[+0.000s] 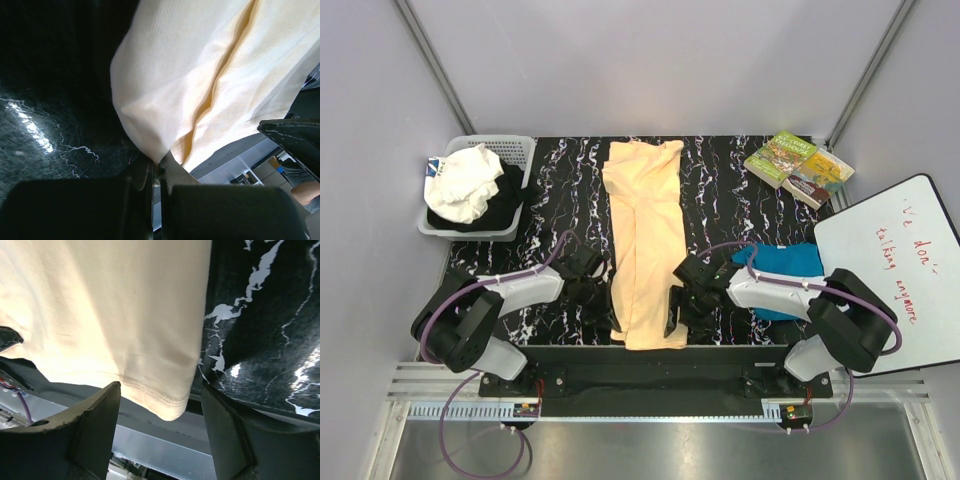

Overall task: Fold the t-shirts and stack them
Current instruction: Grab the bottom of the folded rectangular tshirt with both arms

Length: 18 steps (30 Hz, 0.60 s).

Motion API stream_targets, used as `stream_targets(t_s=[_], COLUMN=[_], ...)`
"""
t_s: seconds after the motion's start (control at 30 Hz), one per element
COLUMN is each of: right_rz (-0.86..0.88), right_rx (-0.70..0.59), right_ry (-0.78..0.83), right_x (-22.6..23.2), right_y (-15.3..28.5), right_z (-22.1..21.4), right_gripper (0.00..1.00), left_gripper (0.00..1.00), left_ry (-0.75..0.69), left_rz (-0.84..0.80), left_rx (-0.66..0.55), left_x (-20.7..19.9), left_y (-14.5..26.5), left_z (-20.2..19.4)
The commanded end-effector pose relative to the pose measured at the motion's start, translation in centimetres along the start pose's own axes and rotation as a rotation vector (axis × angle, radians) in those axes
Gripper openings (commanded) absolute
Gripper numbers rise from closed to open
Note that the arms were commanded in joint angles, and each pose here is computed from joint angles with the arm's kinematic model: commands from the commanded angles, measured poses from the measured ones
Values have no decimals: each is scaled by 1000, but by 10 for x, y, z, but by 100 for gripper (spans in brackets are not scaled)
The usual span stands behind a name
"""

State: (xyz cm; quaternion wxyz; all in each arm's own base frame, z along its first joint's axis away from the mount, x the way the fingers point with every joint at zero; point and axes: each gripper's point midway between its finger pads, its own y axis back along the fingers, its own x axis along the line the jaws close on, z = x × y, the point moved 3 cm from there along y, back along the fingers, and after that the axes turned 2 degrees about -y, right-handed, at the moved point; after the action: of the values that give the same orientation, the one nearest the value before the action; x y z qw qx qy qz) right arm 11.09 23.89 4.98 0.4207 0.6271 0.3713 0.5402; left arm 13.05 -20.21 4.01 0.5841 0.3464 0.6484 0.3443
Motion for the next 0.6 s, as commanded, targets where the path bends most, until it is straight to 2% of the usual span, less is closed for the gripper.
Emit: stream_targets(t_s=[0.0,0.07,0.1,0.17,0.23,0.43,0.57], right_rz=[49,77,88,126,152,140,137], right_rx=[11,31,36,46,28,-53,-156], right_ry=[-6,8,19,38,59,102,161], right_x=[17,23,26,33,39,49,59], right_y=[-3,-3,-3,1,8,46,81], right_z=[0,-3,-3,-4,-2,4,16], right_gripper=[68,53,38,14,0,0,0], left_gripper=[0,0,0,0,0,0,0], left_ry=[-37,-38,-37,-40,-43,-65,-86], left_rz=[94,94,95,89,84,39,13], left_rx=[-96,-98,-97,-101,-110,-160,-207], left_x=[16,16,16,14,11,-13,-36], left_y=[-7,-7,-7,-6,-3,25,52], left_z=[17,18,18,19,21,25,33])
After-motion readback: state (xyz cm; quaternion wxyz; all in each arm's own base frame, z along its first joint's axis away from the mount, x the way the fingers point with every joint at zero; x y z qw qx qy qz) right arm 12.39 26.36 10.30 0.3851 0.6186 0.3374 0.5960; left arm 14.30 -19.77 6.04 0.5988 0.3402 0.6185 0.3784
